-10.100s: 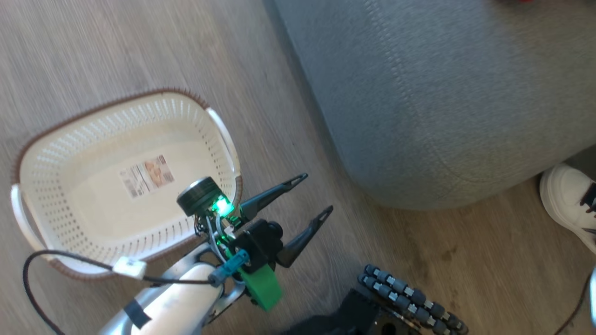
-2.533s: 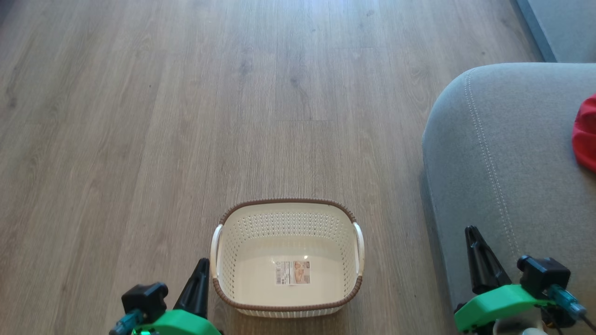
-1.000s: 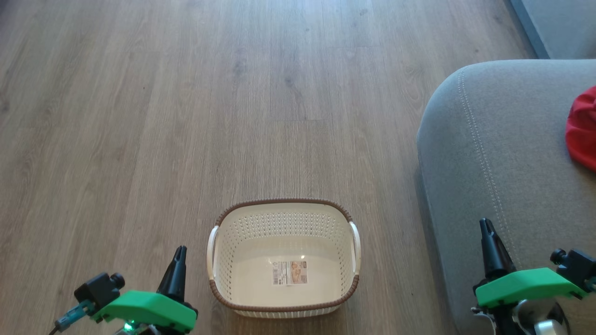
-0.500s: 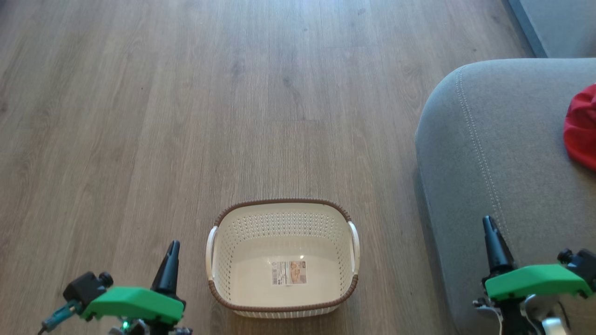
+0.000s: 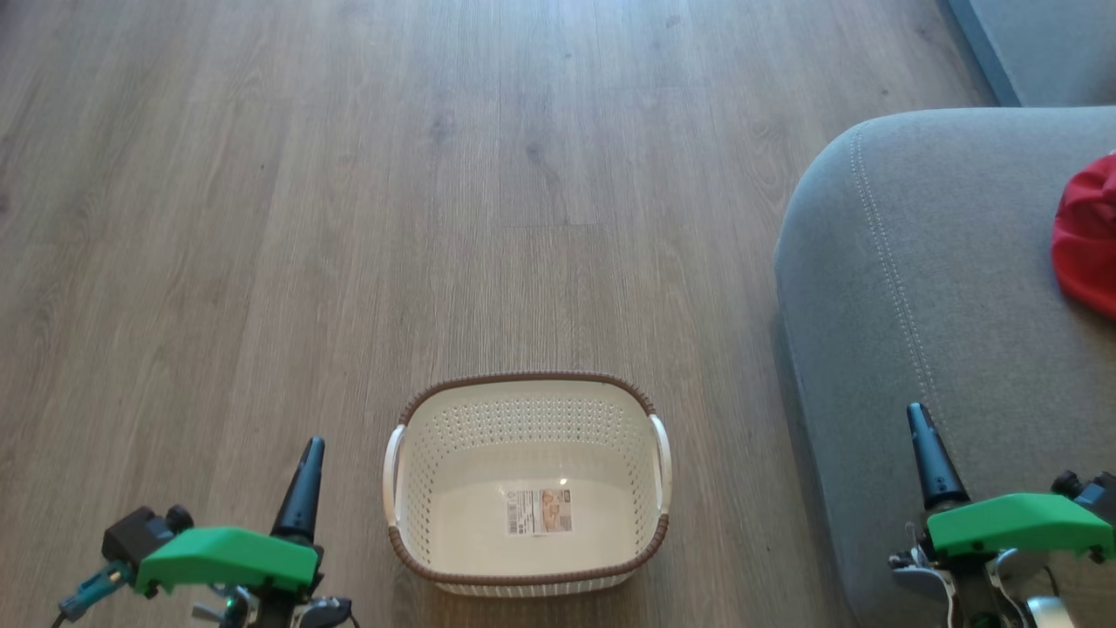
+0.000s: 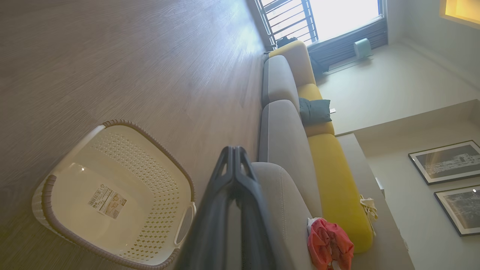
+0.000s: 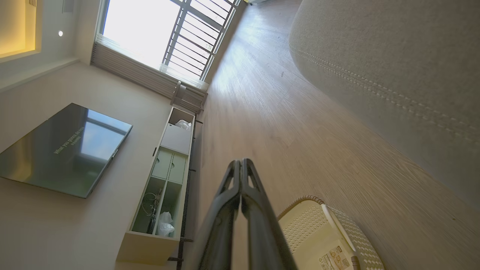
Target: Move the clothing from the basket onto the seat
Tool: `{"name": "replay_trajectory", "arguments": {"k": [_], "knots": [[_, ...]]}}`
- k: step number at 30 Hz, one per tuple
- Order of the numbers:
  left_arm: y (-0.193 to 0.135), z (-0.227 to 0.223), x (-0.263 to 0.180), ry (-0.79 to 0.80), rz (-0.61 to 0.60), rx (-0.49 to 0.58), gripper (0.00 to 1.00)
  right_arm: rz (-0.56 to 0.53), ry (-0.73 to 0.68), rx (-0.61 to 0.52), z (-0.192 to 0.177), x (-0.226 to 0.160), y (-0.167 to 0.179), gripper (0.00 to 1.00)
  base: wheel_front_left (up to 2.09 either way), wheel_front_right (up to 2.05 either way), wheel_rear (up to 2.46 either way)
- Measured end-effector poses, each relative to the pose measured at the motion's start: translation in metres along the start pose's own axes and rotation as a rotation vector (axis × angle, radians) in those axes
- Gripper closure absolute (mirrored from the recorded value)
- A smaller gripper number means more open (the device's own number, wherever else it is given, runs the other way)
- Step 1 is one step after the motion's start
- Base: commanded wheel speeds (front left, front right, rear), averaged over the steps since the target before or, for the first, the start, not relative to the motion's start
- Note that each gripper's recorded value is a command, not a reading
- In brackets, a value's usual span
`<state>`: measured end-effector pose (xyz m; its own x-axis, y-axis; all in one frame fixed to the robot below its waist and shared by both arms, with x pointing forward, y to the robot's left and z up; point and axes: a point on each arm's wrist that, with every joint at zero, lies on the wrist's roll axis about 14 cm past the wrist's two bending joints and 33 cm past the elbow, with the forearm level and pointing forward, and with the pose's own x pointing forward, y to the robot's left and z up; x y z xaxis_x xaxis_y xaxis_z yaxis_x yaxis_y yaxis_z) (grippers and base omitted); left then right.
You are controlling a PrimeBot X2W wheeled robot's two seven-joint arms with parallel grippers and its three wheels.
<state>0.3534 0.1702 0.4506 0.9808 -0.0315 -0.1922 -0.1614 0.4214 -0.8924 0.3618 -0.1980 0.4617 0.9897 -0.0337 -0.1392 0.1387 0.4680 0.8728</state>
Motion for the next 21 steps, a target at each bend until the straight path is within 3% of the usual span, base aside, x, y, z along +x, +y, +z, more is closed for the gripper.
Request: {"name": "replay_trajectory", "arguments": {"k": [21], "knots": [[-0.008, 0.015, 0.008, -0.016, -0.035, -0.216, 1.0, 0.019, -0.006, 0.245, 0.008, 0.006, 0.006, 1.0, 0.0, 0.0, 0.0]]}}
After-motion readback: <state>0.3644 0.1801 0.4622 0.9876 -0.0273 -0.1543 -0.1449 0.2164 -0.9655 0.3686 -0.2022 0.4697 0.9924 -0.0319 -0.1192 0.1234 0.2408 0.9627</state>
